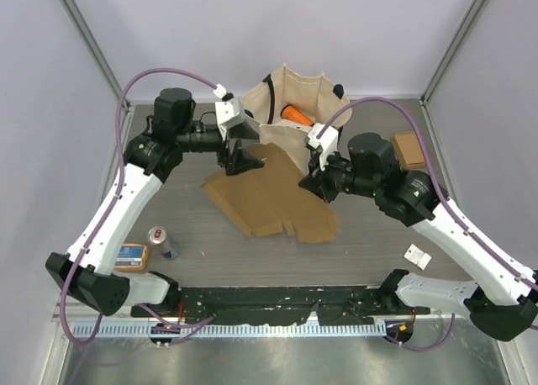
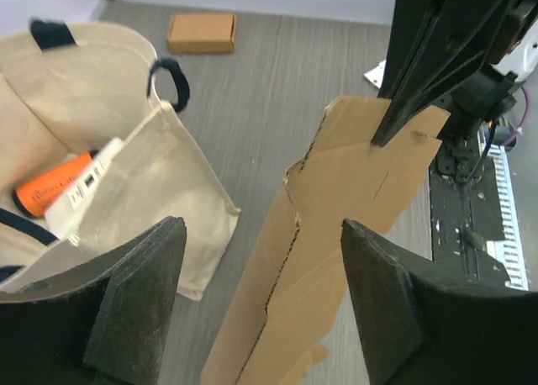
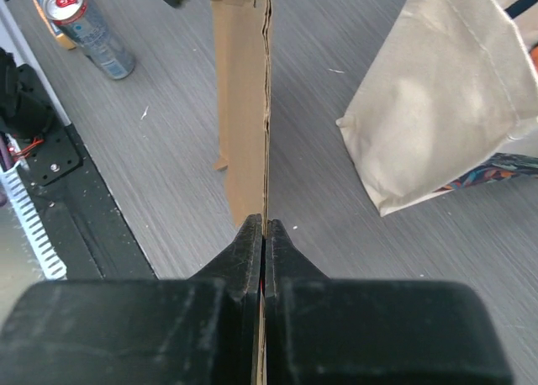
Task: Fold the paper box
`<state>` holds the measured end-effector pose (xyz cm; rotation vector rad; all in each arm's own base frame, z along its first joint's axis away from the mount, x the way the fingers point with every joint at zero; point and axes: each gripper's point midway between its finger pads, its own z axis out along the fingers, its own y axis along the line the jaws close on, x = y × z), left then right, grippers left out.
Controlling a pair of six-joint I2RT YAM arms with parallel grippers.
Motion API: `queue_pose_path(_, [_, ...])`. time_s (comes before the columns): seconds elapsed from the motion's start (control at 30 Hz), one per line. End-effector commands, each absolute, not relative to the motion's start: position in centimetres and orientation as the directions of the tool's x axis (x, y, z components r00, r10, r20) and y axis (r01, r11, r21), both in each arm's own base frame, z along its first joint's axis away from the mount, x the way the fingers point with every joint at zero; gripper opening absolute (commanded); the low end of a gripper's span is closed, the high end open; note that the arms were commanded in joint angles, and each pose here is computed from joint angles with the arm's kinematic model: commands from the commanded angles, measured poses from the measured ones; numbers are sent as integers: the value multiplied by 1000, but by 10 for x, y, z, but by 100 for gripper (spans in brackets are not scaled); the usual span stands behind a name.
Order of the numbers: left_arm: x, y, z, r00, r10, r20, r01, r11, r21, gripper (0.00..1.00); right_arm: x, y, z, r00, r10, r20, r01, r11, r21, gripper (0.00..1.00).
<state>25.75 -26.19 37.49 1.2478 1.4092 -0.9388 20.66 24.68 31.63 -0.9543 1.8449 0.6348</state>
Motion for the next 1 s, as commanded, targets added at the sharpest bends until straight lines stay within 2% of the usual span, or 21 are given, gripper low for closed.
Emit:
queue_pose_path(0.0, [258, -261, 362, 61, 241, -969, 985, 141, 97, 64, 204, 259, 332, -213, -305, -928, -869, 494, 37, 1])
queue_pose_path(0.07, [263, -261, 363, 50, 242, -969, 983, 160, 91, 45, 214, 252, 330, -222, -306, -926, -845, 534, 26, 1])
queue_pose_path(0.1, [264, -261, 363, 42, 243, -969, 983, 166, 84, 29, 221, 250, 332, -222, -299, -928, -829, 559, 18, 1])
queue_pose_path(0.13, [263, -260, 363, 20, 247, -969, 983, 174, 65, 20, 229, 248, 335, -224, -288, -931, -813, 582, 15, 4])
queue_pose_path(0.17, [263, -260, 364, 6, 245, -970, 982, 182, 52, 0, 237, 250, 335, -248, -267, -931, -795, 606, 38, 17])
queue_pose_path(0.23, [260, -262, 366, -34, 212, -977, 981, 192, 7, 0, 243, 263, 336, -256, -240, -937, -811, 580, 73, 32])
queue_pose_path(0.33, [249, -264, 367, -52, 144, -988, 984, 174, -27, 0, 249, 284, 327, -268, -229, -936, -848, 518, 116, 38])
queue_pose_path(0.37, [241, -263, 361, -65, 129, -989, 988, 149, -45, 0, 248, 286, 320, -276, -226, -934, -856, 499, 133, 36])
queue_pose_path(0.4, [242, -261, 366, -41, 103, -994, 989, 145, -26, 0, 253, 287, 325, -270, -190, -944, -857, 495, 146, 30])
queue_pose_path(0.43, [240, -260, 365, -50, 93, -994, 989, 145, -36, 0, 255, 286, 323, -275, -183, -944, -858, 490, 155, 13])
queue_pose_path(0.47, [239, -257, 364, -80, 83, -993, 984, 165, -66, 0, 255, 284, 320, -279, -181, -943, -859, 485, 161, 5])
queue_pose_path(0.5, [256, -248, 365, -107, 75, -991, 958, 275, -83, 8, 256, 281, 320, -275, -173, -946, -860, 483, 162, 1])
queue_pose_path(0.53, [266, -242, 368, -159, 52, -986, 926, 353, -131, 29, 255, 282, 319, -274, -170, -947, -865, 474, 165, 1])
queue_pose_path(0.57, [272, -236, 376, -263, -15, -965, 873, 422, -245, 61, 251, 283, 316, -283, -176, -943, -875, 450, 179, 1])
queue_pose_path(0.6, [278, -228, 393, -265, -79, -961, 850, 452, -271, 64, 244, 289, 309, -309, -196, -931, -895, 392, 214, 1])
queue_pose_path(0.63, [278, -228, 403, -285, -130, -950, 839, 446, -313, 65, 237, 289, 300, -326, -240, -914, -905, 360, 229, 1])
queue_pose_path(0.7, [276, -232, 434, -360, -270, -893, 802, 399, -444, 59, 229, 290, 293, -352, -295, -888, -912, 323, 254, 1])
queue_pose_path(0.77, [283, -232, 447, -381, -324, -866, 773, 401, -491, 47, 228, 291, 290, -342, -321, -883, -922, 294, 251, 1])
queue_pose_path(0.83, [290, -238, 446, -376, -282, -883, 787, 406, -465, 45, 222, 293, 296, -329, -320, -888, -932, 259, 252, 1])
queue_pose_path(0.93, [292, -252, 427, -366, -140, -920, 839, 378, -391, 38, 219, 292, 303, -317, -320, -893, -938, 242, 246, 1])
queue_pose_path(0.97, [285, -256, 419, -395, -97, -914, 849, 342, -403, 29, 222, 293, 305, -309, -325, -894, -940, 247, 235, 1])
